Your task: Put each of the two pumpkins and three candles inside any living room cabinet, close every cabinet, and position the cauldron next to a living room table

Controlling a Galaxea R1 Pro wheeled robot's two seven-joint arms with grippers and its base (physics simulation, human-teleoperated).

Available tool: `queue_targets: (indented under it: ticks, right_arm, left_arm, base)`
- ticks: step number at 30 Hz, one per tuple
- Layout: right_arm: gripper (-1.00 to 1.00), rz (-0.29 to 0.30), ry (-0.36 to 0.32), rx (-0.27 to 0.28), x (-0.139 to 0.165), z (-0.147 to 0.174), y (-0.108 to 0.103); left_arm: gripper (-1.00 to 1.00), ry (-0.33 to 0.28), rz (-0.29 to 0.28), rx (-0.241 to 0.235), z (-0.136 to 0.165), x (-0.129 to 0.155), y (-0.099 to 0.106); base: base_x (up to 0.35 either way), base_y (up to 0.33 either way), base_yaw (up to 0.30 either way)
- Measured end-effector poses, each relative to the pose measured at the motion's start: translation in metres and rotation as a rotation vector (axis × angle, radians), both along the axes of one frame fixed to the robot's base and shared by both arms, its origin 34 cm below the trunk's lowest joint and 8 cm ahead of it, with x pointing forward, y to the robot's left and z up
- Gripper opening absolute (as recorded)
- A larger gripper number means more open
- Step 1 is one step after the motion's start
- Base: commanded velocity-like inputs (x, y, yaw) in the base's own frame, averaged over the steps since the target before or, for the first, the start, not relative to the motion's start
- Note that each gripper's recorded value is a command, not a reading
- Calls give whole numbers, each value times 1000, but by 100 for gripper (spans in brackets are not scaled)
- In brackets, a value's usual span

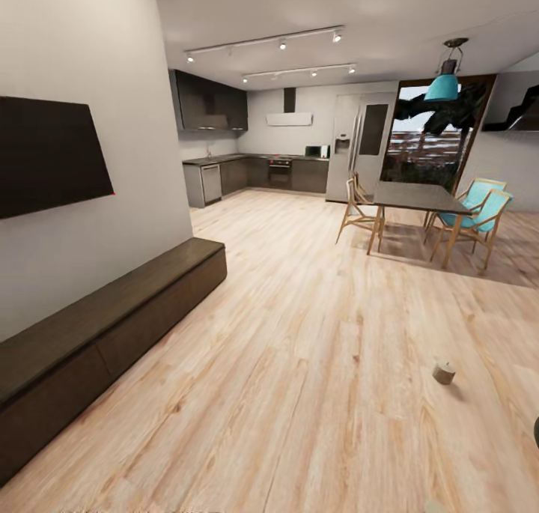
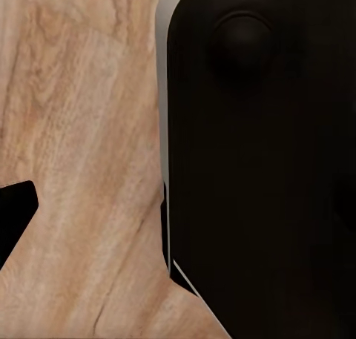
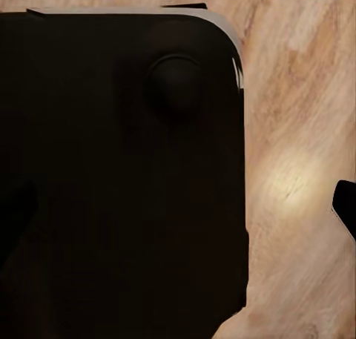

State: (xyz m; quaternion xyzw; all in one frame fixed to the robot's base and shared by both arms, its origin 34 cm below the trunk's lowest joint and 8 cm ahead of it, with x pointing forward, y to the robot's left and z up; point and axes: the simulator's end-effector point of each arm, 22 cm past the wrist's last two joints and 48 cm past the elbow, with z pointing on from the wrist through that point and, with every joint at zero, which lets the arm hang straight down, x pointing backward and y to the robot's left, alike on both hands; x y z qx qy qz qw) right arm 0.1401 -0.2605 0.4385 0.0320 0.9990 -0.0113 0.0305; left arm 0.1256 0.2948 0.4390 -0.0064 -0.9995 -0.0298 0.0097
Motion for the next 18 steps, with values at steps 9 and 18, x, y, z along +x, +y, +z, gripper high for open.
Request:
queue_targets:
  ticks: [9, 18]
  right_arm:
    - [100, 12, -36, 1, 9, 1, 2]
    - [100, 20, -52, 3, 13, 1, 3]
  left_arm:
    - [100, -4, 0, 0, 0, 2, 0]
    - [100, -10, 0, 0, 0, 4, 0]
  base:
    - [0, 0, 271]
    - [0, 0, 274]
